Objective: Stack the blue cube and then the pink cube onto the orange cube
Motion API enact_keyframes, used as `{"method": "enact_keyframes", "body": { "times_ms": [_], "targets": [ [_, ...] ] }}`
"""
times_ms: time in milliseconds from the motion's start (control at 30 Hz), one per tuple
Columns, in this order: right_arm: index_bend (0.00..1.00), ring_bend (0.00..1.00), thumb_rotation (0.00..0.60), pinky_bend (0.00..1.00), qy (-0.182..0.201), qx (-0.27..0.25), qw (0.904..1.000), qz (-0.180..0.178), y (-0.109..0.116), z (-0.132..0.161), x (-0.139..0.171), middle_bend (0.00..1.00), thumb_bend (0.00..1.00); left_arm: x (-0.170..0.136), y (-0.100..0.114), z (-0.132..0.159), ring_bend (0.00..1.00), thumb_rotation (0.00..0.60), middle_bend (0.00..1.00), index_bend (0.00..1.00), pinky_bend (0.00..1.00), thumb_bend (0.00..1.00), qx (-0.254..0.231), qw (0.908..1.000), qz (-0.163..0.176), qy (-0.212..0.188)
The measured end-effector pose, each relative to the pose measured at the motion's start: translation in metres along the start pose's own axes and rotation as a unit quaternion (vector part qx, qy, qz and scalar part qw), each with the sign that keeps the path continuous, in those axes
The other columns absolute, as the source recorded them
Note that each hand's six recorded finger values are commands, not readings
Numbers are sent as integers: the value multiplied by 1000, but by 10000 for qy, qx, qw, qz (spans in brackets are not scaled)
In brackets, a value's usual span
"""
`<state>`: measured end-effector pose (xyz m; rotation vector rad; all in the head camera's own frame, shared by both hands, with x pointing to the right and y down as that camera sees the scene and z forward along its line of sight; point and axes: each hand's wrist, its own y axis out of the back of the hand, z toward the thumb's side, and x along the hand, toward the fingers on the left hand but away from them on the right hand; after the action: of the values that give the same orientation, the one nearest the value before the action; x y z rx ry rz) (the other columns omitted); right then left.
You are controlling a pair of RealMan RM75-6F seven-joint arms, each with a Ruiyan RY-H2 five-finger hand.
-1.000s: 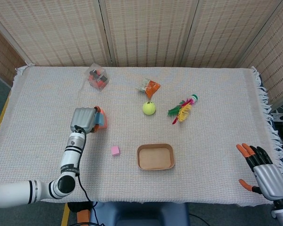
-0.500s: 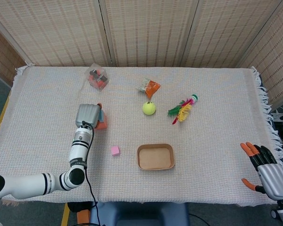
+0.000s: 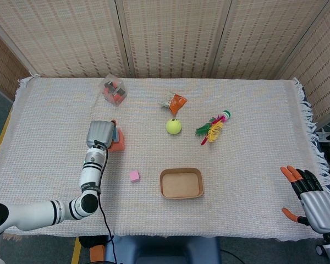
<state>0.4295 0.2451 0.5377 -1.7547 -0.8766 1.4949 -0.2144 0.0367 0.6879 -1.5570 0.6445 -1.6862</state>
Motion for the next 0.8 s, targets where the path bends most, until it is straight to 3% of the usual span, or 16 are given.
{"method": "enact_keyframes", "body": {
  "times_ms": [333,567,800],
  "targets": [
    [0,0,600,0,-4,35,10000,34,-3,2,-1,0,98,1,-2,0,1000,600,1000,250,1000,337,-172,9998,-125,-65],
    [0,0,600,0,-15,39,10000,38,-3,1,-2,0,99,-1,0,4,1000,600,1000,149,1000,333,-195,9997,-99,-138],
    [0,0,600,0,-19,30,10000,28,-2,1,-1,0,99,-11,5,10,1000,600,1000,125,1000,335,-259,9991,-39,-333]
  ]
}}
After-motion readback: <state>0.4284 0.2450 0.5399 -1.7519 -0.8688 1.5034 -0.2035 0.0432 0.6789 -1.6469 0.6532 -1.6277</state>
